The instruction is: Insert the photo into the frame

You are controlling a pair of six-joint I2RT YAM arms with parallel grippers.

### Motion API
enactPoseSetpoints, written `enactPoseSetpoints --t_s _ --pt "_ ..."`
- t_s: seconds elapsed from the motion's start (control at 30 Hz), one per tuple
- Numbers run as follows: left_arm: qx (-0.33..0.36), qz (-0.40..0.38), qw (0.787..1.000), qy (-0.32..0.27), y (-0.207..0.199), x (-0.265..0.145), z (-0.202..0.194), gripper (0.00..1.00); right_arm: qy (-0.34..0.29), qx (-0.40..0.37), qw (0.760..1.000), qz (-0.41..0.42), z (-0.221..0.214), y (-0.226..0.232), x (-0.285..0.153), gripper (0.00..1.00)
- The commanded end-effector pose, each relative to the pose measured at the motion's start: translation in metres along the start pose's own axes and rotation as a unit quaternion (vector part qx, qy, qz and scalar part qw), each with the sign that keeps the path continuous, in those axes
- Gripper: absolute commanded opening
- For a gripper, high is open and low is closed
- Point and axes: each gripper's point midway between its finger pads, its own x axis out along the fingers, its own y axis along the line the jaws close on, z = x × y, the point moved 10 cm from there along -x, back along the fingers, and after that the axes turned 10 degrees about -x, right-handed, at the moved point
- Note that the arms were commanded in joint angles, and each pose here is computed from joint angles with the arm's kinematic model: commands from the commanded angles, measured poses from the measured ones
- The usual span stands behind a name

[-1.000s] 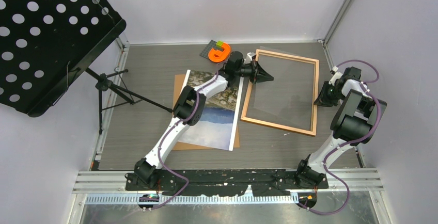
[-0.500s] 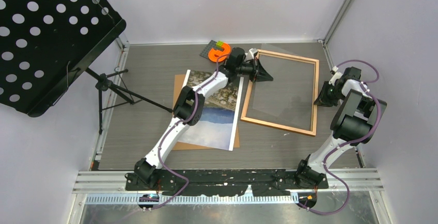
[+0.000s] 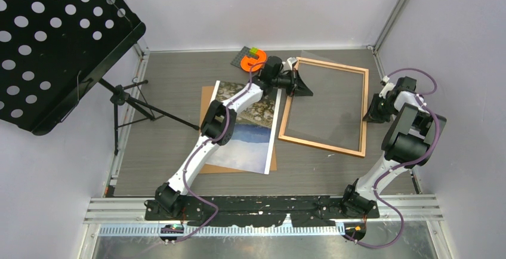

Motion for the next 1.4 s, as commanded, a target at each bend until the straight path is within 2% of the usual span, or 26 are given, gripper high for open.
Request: enactPoseSetpoints --t_s 0.0,0.17,0.33,0.5,0.93,1.37 --pt "0.029 -0.002 0.999 0.024 -0.005 0.018 -0.019 0.0 0.018 -0.046 0.999 -0.016 0.002 -0.003 0.019 0.06" --pt "0.032 0.001 0.999 0.025 -0.003 0.017 -0.019 0.0 0.029 -0.084 0.996 -0.023 0.005 -0.007 0.022 0.06" --pt "0.025 0.002 0.999 0.025 -0.002 0.016 -0.019 0.0 0.036 -0.089 0.995 -0.009 0.002 -0.004 0.027 0.06" --pt "-0.028 -0.009 0.999 0.025 0.0 0.015 -0.019 0.0 0.031 -0.082 0.996 0.001 -0.001 0.001 0.029 0.06" --pt "-0.103 -0.03 0.994 0.025 0.002 0.016 -0.021 0.0 0.03 -0.077 0.997 0.012 -0.003 0.009 0.028 0.06" --pt "-0.085 -0.01 0.996 0.032 0.002 0.014 -0.025 0.0 0.033 -0.086 0.996 0.014 -0.003 0.015 0.029 0.06"
